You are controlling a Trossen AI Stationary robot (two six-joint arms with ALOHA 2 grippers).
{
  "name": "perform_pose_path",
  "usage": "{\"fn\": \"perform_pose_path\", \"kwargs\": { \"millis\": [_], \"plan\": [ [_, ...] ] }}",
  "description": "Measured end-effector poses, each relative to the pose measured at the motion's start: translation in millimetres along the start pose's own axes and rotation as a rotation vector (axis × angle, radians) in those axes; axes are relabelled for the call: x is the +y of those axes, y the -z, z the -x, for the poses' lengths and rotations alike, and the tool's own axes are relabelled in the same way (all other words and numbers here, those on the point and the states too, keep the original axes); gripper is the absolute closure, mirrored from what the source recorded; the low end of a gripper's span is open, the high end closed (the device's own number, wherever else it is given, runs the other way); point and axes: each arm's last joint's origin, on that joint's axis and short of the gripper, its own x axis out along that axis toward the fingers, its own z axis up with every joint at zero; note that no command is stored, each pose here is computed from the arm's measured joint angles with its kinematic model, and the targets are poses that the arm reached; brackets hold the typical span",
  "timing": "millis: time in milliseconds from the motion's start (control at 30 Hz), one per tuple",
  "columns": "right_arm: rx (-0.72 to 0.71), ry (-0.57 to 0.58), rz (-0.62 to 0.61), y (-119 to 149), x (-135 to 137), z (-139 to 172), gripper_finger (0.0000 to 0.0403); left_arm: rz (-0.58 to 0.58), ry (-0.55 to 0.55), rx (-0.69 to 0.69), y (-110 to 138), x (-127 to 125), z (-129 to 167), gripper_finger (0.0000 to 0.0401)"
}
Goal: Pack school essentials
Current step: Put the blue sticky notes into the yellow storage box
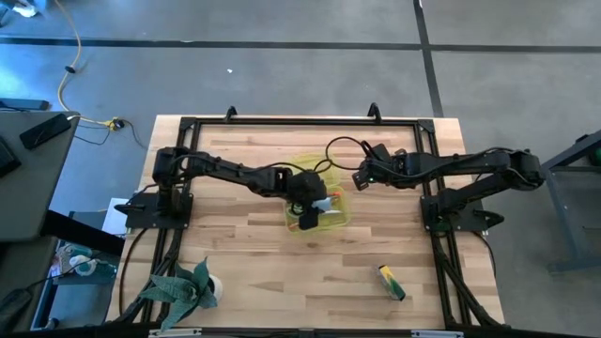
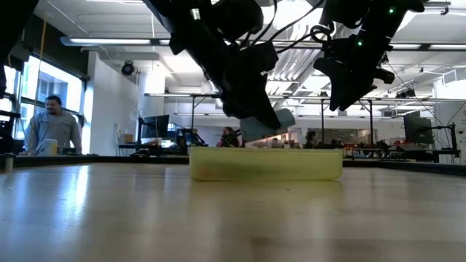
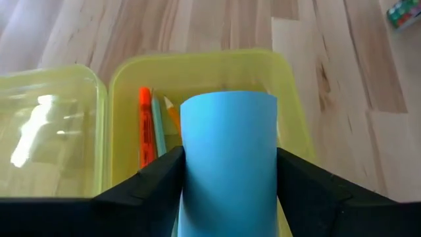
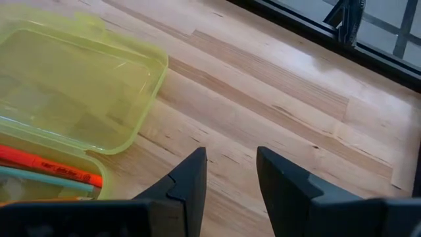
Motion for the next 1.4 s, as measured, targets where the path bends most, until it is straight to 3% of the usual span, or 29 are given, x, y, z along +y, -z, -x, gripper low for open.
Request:
{"fn": "perform_pose_path", "kwargs": {
  "millis": [500, 1067, 1400],
  "plan": [
    [0.000, 0.000, 0.000, 0, 0, 0, 0.0279, 0.002, 0.061, -0.011, -2, -2, 1, 0.0116],
    [0.001, -0.001, 0.000, 0, 0, 0, 0.0279, 0.042, 0.060, -0.072, -9, -1, 1, 0.0111],
    [0.001, -0.001, 0.000, 0, 0, 0, 0.0279, -0.001, 0.059, -0.143, -15, -2, 2, 0.0111]
  ]
}}
